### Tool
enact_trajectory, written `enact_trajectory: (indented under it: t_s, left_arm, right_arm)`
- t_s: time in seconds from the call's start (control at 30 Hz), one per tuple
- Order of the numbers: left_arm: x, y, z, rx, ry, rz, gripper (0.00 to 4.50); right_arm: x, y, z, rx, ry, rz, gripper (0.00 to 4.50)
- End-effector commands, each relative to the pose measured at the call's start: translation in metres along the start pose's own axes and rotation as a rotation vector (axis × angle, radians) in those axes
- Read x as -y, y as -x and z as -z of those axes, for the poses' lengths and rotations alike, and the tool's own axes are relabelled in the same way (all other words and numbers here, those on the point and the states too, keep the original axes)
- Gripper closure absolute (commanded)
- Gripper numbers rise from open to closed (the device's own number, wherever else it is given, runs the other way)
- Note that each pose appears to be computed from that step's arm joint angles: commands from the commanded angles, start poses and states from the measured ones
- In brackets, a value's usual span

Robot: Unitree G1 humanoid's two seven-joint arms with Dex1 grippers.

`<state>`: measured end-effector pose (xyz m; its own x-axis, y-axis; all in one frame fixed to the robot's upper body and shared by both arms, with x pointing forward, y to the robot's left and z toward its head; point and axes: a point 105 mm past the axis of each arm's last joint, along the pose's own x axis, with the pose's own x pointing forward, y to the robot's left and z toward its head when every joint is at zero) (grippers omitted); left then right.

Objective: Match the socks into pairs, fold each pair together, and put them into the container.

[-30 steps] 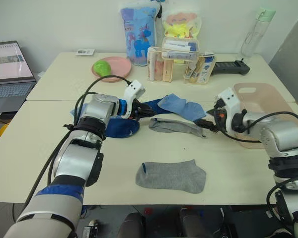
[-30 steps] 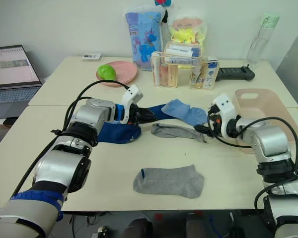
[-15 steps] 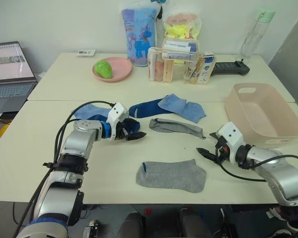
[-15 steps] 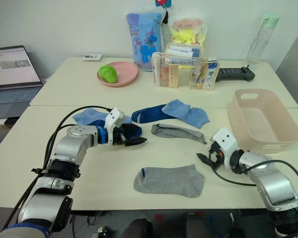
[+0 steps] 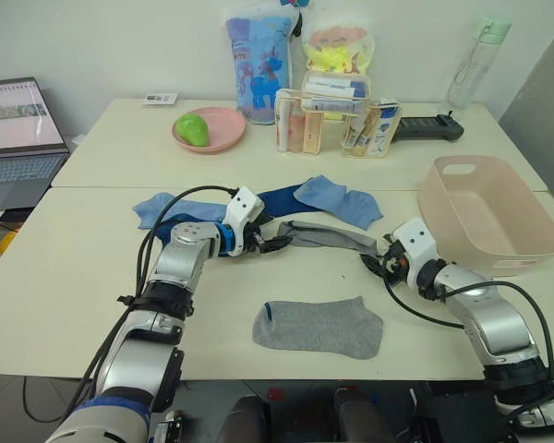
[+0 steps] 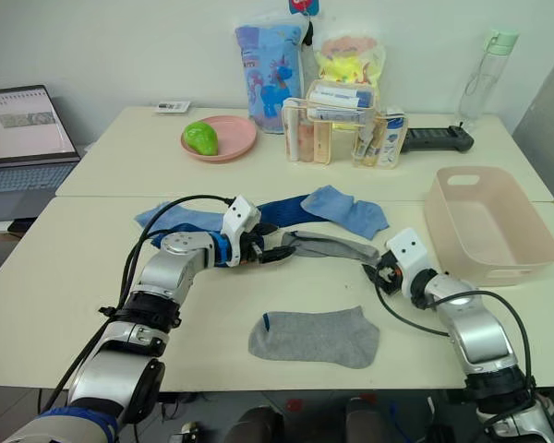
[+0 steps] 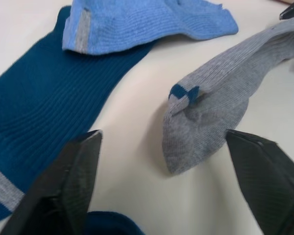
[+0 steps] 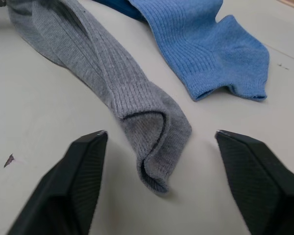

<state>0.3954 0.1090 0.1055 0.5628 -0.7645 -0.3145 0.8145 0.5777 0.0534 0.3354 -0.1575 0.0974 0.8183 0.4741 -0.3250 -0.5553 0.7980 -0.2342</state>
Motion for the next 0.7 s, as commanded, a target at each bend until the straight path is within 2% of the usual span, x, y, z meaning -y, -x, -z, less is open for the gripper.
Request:
enact_trajectory:
  t_s: [0.03, 0.27, 0.33, 0.37, 0.53, 0.7]
  left_arm:
    - [0.003, -0.003, -0.012, 0.032, 0.001, 0.024, 1.47]
    - [0.02, 0.005, -0.018, 0.039, 0.038, 0.148, 3.69]
    - [0.023, 0.008, -0.016, 0.027, 0.041, 0.171, 4.38]
    - [0.024, 0.01, -0.016, 0.022, 0.043, 0.18, 4.48]
    - [0.03, 0.047, -0.028, 0.006, 0.091, 0.277, 4.48]
    - [0.041, 0.063, -0.019, -0.107, 0.161, 0.346, 4.48]
  right_arm:
    - [-0.001, 0.001, -0.018, 0.065, 0.024, -0.018, 1.96]
    - [-0.005, 0.01, -0.029, 0.09, -0.062, -0.09, 4.47]
    - [-0.006, 0.012, -0.031, 0.088, -0.087, -0.112, 4.5]
    - [-0.006, 0.014, -0.034, 0.091, -0.109, -0.129, 4.5]
    - [-0.014, 0.041, -0.058, 0.071, -0.231, -0.265, 4.5]
    - [-0.033, 0.054, -0.056, -0.042, -0.365, -0.406, 4.5]
